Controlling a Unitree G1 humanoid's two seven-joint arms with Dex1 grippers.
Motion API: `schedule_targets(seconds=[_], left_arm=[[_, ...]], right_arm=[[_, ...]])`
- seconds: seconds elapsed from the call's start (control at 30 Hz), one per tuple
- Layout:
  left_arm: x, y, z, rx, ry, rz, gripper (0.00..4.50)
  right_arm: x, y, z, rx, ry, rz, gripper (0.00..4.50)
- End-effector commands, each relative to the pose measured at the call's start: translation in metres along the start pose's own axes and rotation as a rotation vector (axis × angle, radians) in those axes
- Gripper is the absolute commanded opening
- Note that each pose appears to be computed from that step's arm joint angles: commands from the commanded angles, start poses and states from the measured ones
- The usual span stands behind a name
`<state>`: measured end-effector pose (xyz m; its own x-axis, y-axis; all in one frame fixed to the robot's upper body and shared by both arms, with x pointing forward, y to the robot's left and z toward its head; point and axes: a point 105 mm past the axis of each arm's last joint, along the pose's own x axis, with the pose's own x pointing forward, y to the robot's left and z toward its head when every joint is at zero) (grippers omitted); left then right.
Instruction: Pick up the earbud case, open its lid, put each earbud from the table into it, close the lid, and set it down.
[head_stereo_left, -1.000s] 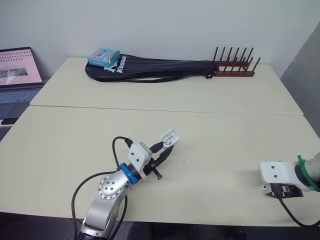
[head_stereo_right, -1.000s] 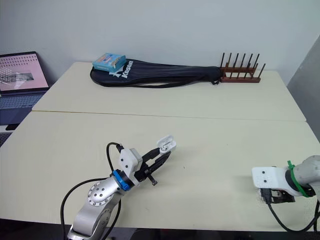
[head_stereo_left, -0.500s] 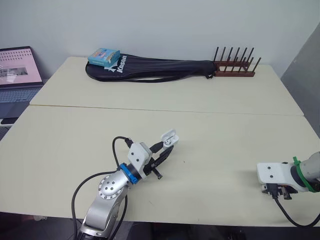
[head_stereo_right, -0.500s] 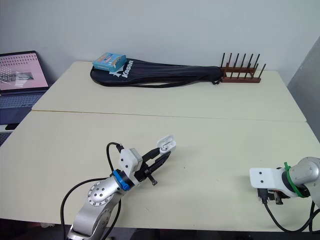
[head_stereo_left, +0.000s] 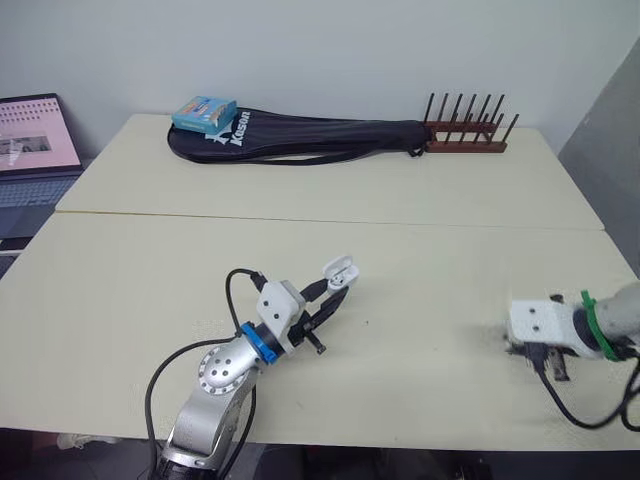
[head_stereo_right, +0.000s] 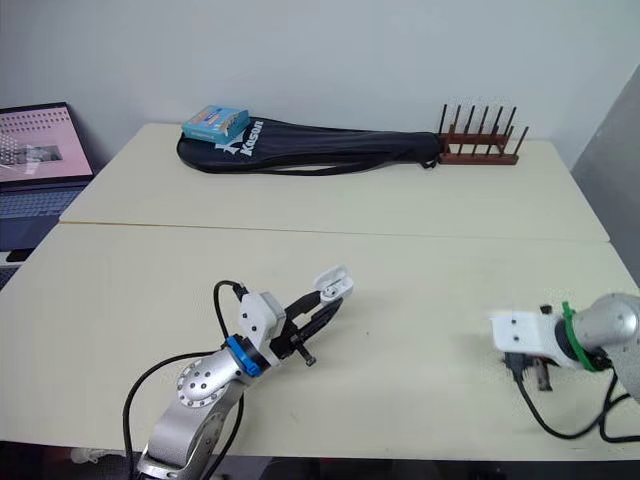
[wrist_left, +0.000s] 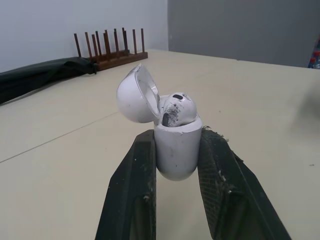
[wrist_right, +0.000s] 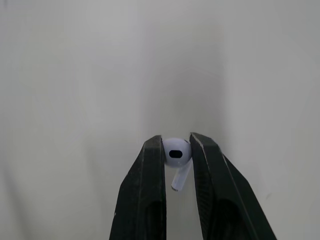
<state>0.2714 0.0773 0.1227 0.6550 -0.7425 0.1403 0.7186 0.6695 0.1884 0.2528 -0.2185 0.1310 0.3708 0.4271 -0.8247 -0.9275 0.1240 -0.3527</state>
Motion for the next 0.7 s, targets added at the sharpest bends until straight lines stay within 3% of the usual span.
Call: schedule_targets(seconds=[0.03,0.13,0.23,0.4,0.7], left_arm=[[0.005,0.000,0.015,0.024,-0.069,-0.015,0.78],[0.009,0.001,0.017,0.026,-0.083,-0.019,0.78],[0.015,-0.002,0.023,0.024,-0.108,-0.039,0.78],[0.022,-0.007,0.033,0.013,-0.149,-0.072,0.78],[0.029,-0.004,0.039,0.011,-0.168,-0.074,0.78]], right_arm=[[-0.006,-0.008,0.063,0.092,-0.340,-0.029,0.37],[-0.007,-0.011,0.096,0.140,-0.534,-0.046,0.37],[-0.010,-0.025,0.141,0.141,-0.812,-0.189,0.37],[-0.007,-0.038,0.174,0.201,-1.046,-0.312,0.37],[0.012,-0.039,0.174,0.161,-1.049,-0.349,0.37]])
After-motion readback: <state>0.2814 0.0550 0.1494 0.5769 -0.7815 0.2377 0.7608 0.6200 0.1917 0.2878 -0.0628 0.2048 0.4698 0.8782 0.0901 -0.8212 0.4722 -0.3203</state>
